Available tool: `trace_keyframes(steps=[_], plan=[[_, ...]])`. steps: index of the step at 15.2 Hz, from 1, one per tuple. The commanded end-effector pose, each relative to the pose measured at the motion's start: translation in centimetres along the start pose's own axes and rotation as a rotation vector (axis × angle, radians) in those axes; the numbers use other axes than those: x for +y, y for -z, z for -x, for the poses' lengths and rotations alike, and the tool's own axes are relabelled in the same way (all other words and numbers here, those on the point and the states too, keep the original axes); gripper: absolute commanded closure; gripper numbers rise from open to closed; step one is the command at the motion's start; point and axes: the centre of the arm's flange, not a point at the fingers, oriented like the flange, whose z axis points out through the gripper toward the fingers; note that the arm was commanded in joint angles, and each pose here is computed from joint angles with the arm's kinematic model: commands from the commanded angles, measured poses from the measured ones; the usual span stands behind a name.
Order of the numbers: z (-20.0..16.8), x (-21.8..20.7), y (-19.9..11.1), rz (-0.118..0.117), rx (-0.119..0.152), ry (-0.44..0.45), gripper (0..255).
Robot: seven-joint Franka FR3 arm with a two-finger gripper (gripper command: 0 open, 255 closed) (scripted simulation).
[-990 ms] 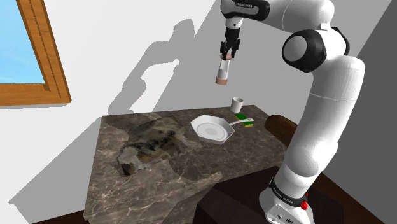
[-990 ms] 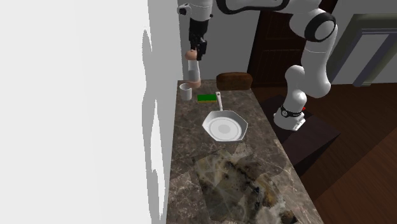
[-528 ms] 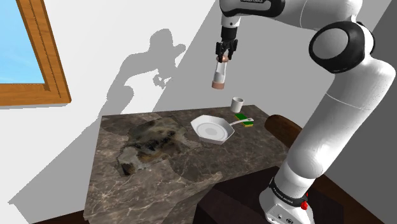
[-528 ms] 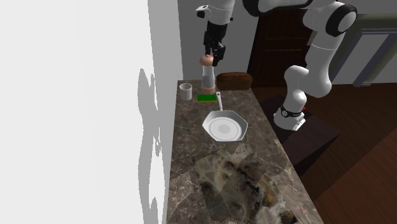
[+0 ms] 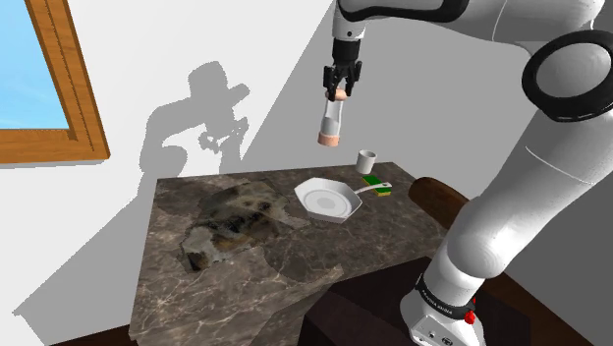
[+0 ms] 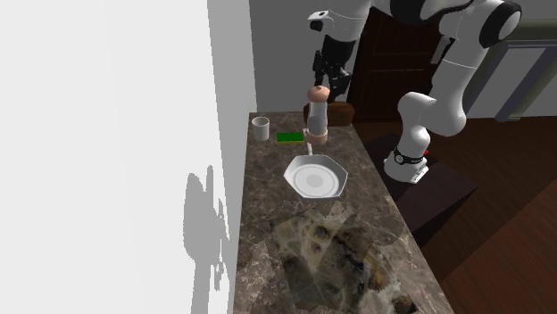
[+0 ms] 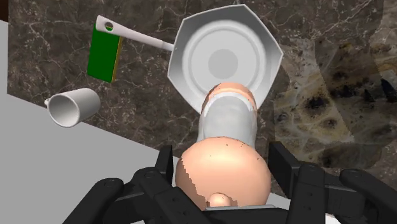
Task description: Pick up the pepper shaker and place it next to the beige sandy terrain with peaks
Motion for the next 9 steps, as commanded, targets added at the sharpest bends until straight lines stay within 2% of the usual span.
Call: trace_keyframes(steps=[1,9], plan=[[1.3,-2.3,0.3,0.001,0.000,-0.002,255],[5.8,-11.6,2.2,0.001,0.000,-0.002,255]])
